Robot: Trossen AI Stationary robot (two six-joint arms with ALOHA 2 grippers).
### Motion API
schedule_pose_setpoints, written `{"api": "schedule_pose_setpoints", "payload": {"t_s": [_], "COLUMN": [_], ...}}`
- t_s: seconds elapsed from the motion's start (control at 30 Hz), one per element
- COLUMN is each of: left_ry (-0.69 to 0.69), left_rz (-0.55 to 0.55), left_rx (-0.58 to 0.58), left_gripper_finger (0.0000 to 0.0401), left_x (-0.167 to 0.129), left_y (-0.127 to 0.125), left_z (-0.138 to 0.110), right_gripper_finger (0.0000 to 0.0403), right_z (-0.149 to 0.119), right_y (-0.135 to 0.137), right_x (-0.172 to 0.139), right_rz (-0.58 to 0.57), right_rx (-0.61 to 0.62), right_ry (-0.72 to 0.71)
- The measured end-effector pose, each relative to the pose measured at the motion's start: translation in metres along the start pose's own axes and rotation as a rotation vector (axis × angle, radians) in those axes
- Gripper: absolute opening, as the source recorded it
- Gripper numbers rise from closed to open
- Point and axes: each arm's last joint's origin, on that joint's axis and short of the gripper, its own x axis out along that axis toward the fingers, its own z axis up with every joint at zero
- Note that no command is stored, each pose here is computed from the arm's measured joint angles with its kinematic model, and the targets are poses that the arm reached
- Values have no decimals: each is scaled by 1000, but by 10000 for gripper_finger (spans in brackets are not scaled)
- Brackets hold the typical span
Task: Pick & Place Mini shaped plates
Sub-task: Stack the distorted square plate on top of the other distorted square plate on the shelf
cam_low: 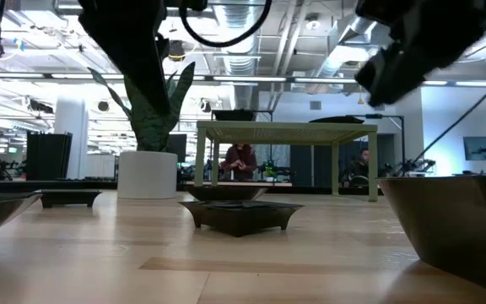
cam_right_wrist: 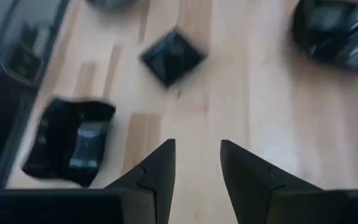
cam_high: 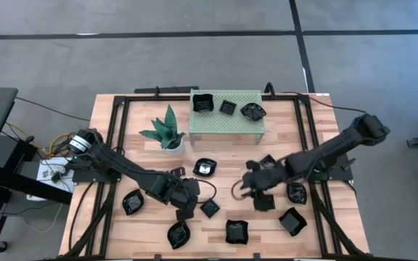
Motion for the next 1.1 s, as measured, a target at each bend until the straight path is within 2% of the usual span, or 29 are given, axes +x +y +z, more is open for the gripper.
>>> {"api": "schedule_pose_setpoints", "payload": {"t_s": [0.07, 0.23, 0.4, 0.53, 0.73, 0.97, 1.1], "left_ry": [9, 14, 10, 7, -4, -19, -22], "left_rz": [10, 22, 26, 32, 30, 22, 21], "left_rx": [-2, -17, -36, -52, -68, -75, -77], "left_gripper_finger": [157, 155, 150, 147, 147, 147, 147], "left_x": [4, 8, 10, 12, 14, 14, 14], "left_y": [2, 7, 12, 17, 20, 19, 19], "left_z": [-3, -3, 1, 4, 7, 8, 9], "right_gripper_finger": [123, 123, 123, 123, 123, 123, 123], "right_z": [-3, 6, 4, -4, -5, -3, -10], "right_y": [8, 37, 73, 93, 92, 81, 76], "right_x": [10, 22, 32, 47, 61, 67, 80], "right_rz": [23, 127, 209, 207, 43, 43, 31], "right_rx": [-11, 81, 30, -11, -32, 38, 45], "right_ry": [45, 68, 96, 138, 184, 239, 289]}}
